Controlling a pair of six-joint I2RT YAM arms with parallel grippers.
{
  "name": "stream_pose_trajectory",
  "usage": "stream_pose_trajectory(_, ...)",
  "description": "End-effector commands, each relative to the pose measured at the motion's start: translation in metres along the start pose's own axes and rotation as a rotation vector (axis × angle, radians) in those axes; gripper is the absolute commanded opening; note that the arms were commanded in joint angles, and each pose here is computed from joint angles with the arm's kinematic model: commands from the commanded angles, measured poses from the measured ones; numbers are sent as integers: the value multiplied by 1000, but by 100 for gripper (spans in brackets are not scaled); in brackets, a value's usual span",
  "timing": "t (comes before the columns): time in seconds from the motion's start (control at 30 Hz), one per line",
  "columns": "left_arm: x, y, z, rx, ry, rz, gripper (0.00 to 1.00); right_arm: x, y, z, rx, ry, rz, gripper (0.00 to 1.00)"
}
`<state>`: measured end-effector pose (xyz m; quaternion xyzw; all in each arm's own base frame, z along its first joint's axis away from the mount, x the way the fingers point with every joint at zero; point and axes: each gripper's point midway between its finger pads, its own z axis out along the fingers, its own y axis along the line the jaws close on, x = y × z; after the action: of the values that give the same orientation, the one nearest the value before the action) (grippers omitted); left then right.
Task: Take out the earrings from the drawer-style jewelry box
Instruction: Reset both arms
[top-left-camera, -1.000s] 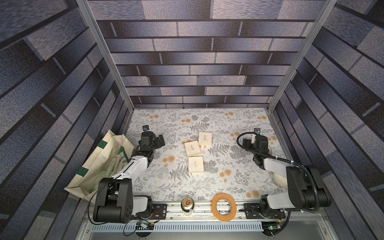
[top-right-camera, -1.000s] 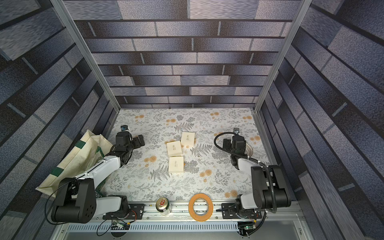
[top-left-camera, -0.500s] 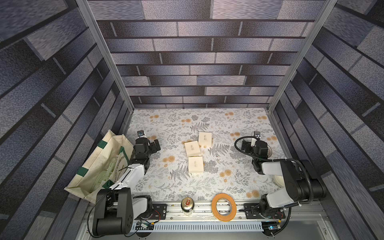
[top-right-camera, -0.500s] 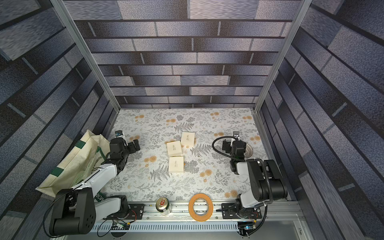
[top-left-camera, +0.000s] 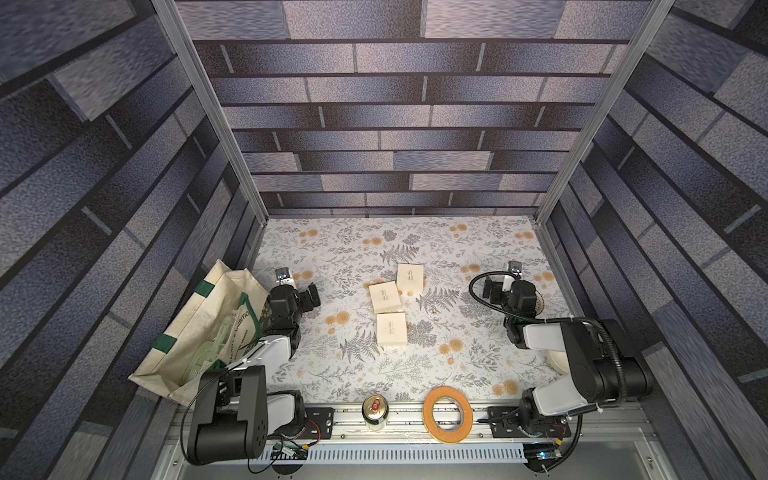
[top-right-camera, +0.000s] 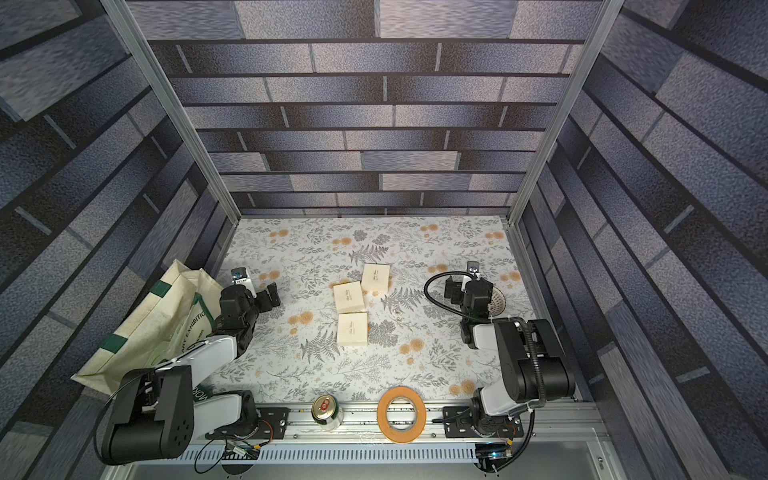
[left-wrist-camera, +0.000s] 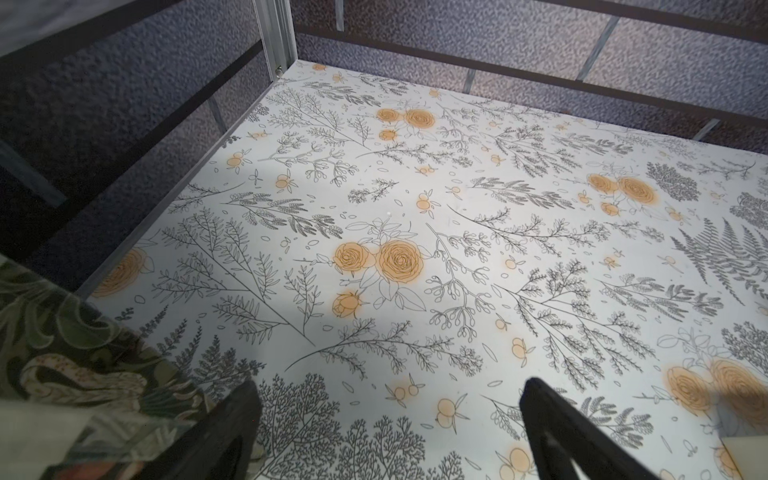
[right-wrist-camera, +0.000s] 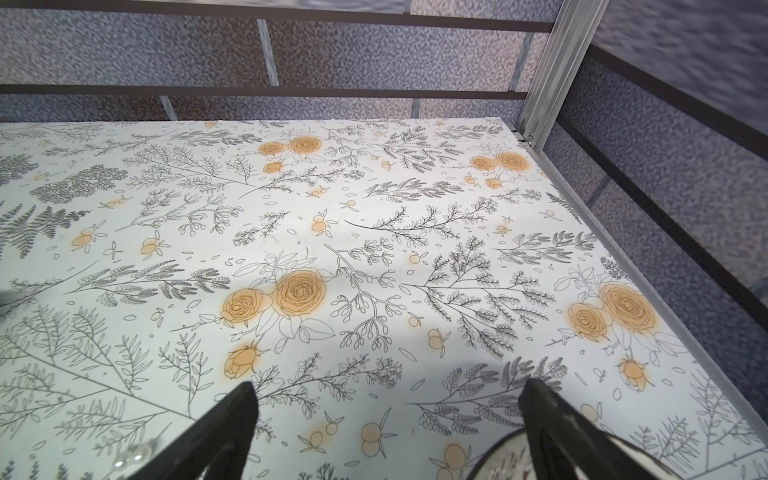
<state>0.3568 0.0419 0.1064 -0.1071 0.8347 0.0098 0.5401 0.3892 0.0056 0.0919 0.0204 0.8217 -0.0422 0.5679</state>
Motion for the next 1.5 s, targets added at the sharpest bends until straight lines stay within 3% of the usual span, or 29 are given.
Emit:
stream_pose_trajectory(0.0, -17, -4, 9, 42, -72, -23, 100, 1, 0, 0, 3, -8, -1, 100)
stream_pose_trajectory(0.27, 0, -14, 47, 45, -13, 73, 99, 0, -1, 0, 6, -9, 0, 100)
stream_pose_trajectory(1.47, 2, -13, 46, 18, -19, 81, 100, 2, -1, 0, 5, -4, -1, 100)
